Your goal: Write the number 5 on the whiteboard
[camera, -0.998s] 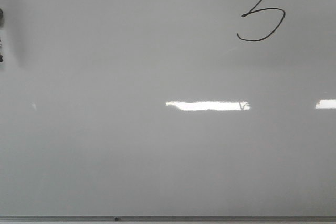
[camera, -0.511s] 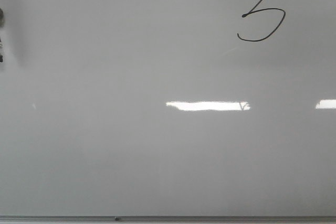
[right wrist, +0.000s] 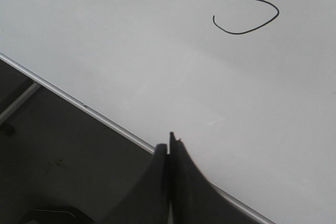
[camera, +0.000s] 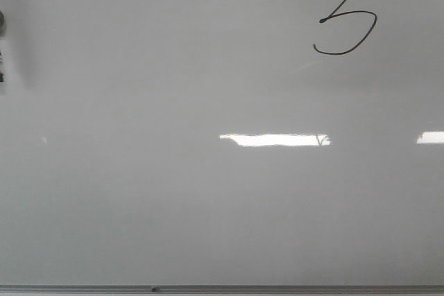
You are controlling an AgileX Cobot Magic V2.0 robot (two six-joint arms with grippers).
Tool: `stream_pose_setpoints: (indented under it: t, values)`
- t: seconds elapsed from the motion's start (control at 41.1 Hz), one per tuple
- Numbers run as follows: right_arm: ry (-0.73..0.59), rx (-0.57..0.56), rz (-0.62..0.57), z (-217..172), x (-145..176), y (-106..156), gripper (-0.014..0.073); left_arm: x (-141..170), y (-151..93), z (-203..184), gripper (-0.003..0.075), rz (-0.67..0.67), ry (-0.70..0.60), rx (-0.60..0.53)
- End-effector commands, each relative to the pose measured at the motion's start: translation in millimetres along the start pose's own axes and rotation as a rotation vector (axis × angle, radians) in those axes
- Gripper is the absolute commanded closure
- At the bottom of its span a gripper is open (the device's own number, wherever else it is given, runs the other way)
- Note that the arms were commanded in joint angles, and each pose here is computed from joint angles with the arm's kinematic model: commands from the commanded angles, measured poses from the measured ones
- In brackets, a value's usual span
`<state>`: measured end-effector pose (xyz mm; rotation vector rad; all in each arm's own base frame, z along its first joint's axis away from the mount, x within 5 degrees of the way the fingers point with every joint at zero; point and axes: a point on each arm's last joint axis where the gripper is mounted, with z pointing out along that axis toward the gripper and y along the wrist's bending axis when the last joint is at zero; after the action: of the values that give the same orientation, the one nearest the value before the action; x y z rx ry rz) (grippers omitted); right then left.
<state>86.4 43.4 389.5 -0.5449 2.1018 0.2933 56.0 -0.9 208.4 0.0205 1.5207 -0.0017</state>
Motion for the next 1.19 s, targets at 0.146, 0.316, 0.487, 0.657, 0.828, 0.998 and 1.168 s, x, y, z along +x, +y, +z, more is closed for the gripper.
stream_pose_setpoints:
  t: [0.146, 0.316, 0.487, 0.657, 0.828, 0.998, 1.168]
  values:
    - [-0.087, 0.017, 0.002, -5, -10, -1, 0.0664, -6, 0, -1, 0.0741, -0.008, -0.096, 0.002]
    - [-0.087, 0.017, 0.002, -5, -10, -1, 0.0664, -6, 0, -1, 0.0741, -0.008, -0.096, 0.002]
    - [-0.087, 0.017, 0.002, -5, -10, -1, 0.0664, -6, 0, -1, 0.0741, -0.008, -0.096, 0.002]
    - [-0.087, 0.017, 0.002, -5, -10, -1, 0.0664, -6, 0, -1, 0.0741, -0.008, -0.096, 0.002]
    - [-0.087, 0.017, 0.002, -5, -10, -1, 0.0664, -6, 0, -1, 0.0741, -0.008, -0.096, 0.002]
    - [-0.117, 0.036, 0.003, -8, -4, -1, 0.0664, -6, 0, -1, 0.0741, -0.008, -0.096, 0.002]
    - [-0.296, 0.187, 0.050, -10, 24, -10, 0.0664, -6, 0, -1, 0.0741, -0.008, -0.096, 0.002]
